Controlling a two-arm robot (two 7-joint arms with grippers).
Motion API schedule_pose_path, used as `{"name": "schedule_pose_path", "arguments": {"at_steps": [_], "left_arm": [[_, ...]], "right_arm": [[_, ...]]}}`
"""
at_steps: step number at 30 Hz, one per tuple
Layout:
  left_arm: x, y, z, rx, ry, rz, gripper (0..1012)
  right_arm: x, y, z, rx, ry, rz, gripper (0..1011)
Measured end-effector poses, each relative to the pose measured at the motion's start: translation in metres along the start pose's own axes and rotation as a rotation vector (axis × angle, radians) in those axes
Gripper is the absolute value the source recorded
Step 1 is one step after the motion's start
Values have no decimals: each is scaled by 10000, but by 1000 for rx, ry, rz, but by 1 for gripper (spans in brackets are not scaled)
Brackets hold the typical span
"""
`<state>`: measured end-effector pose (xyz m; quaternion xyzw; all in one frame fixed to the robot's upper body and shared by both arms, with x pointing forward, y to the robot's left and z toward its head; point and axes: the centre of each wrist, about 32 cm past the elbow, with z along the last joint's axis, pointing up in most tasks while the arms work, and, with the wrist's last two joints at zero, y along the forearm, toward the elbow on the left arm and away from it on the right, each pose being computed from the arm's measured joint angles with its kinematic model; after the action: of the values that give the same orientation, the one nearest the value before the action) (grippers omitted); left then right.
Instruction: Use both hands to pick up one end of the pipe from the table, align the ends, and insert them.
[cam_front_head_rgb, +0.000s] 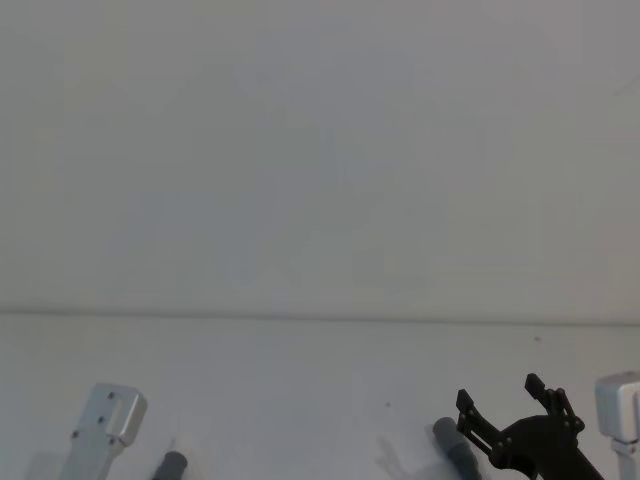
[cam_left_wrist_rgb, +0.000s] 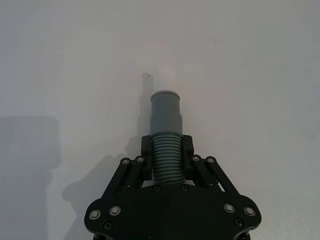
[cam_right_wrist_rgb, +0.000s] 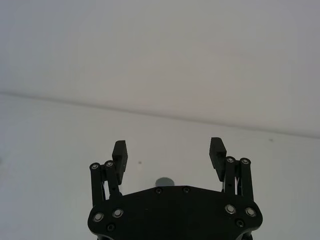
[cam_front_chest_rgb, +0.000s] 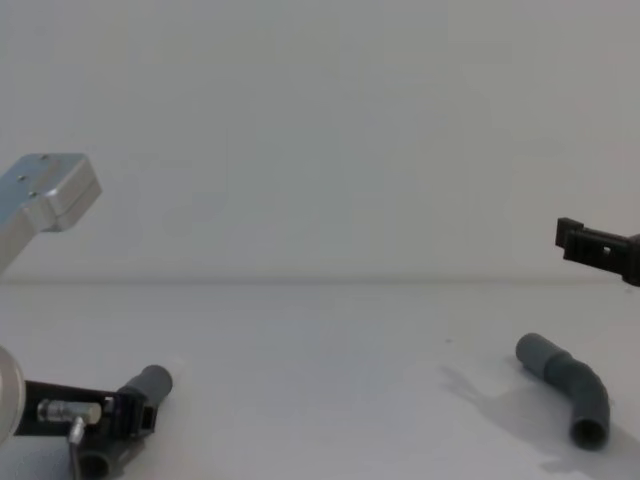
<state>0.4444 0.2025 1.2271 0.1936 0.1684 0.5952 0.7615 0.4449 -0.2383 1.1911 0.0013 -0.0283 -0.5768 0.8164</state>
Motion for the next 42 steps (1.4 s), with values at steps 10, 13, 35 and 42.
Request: {"name": "schedule_pose_path", "arguments": {"at_steps": [10, 13, 35, 42], "left_arm": [[0, 0, 0, 0, 0, 0, 304], [0, 0, 0, 0, 0, 0, 304], [0, 0, 0, 0, 0, 0, 304], [0, 0, 0, 0, 0, 0, 304]], "right_arm": [[42, 12, 100, -93, 15, 9, 1000], [56, 18, 136, -131, 24, 11, 1000], [53, 98, 315, -361, 8, 37, 1000], [42, 126, 342, -393, -3, 45, 1000]]}}
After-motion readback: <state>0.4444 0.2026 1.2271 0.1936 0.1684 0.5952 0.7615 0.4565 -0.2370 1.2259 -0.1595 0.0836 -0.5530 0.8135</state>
